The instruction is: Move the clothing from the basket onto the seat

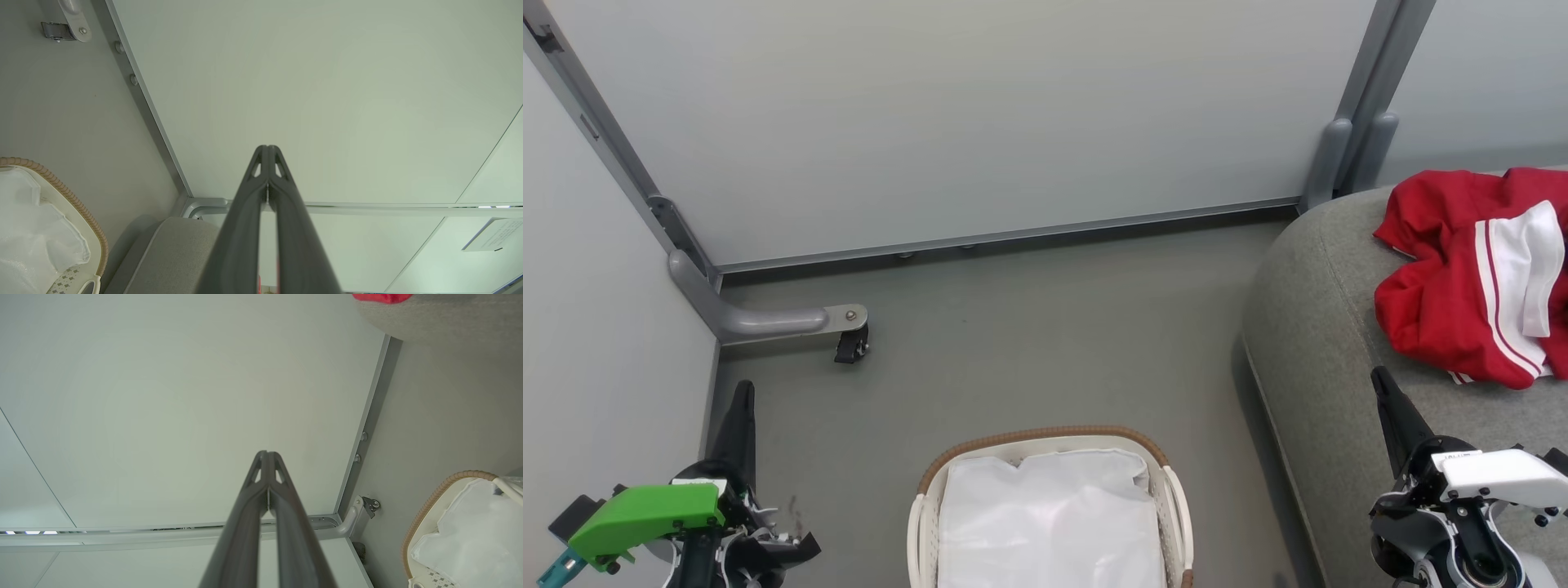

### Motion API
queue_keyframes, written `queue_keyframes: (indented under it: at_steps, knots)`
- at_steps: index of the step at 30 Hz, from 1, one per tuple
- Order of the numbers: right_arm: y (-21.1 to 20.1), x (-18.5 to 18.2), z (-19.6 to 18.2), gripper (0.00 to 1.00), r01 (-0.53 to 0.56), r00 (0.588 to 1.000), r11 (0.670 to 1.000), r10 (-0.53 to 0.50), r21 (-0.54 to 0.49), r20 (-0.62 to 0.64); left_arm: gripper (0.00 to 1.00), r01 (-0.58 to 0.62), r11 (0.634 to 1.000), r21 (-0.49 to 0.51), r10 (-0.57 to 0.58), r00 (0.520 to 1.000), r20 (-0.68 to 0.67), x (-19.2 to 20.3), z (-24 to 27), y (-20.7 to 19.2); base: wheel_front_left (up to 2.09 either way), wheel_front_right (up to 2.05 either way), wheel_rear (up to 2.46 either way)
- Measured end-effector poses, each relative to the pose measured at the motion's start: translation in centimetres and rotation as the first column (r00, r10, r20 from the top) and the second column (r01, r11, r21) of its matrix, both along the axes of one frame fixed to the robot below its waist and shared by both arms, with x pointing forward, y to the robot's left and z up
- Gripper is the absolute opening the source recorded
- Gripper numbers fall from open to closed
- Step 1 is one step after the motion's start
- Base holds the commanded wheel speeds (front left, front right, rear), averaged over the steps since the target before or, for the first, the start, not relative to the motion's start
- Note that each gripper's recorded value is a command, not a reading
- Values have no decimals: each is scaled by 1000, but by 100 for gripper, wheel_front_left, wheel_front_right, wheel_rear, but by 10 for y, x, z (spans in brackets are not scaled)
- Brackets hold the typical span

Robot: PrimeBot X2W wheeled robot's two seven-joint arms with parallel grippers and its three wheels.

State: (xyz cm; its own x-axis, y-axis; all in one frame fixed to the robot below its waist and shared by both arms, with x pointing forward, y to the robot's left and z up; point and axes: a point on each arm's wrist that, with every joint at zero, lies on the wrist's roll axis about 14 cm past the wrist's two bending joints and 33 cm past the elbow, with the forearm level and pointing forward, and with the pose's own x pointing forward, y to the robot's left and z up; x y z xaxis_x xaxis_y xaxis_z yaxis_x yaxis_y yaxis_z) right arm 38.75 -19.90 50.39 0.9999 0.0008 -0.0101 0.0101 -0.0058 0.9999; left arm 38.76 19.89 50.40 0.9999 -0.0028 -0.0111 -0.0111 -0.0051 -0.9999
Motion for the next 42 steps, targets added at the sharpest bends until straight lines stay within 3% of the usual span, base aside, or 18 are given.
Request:
queue_keyframes:
  at_steps: [42]
  knots:
    - [0,0,0,0,0,1000,1000,0,0,1,0,-2,1000,-1,2,1000,0,0,0,1,0,0,0]
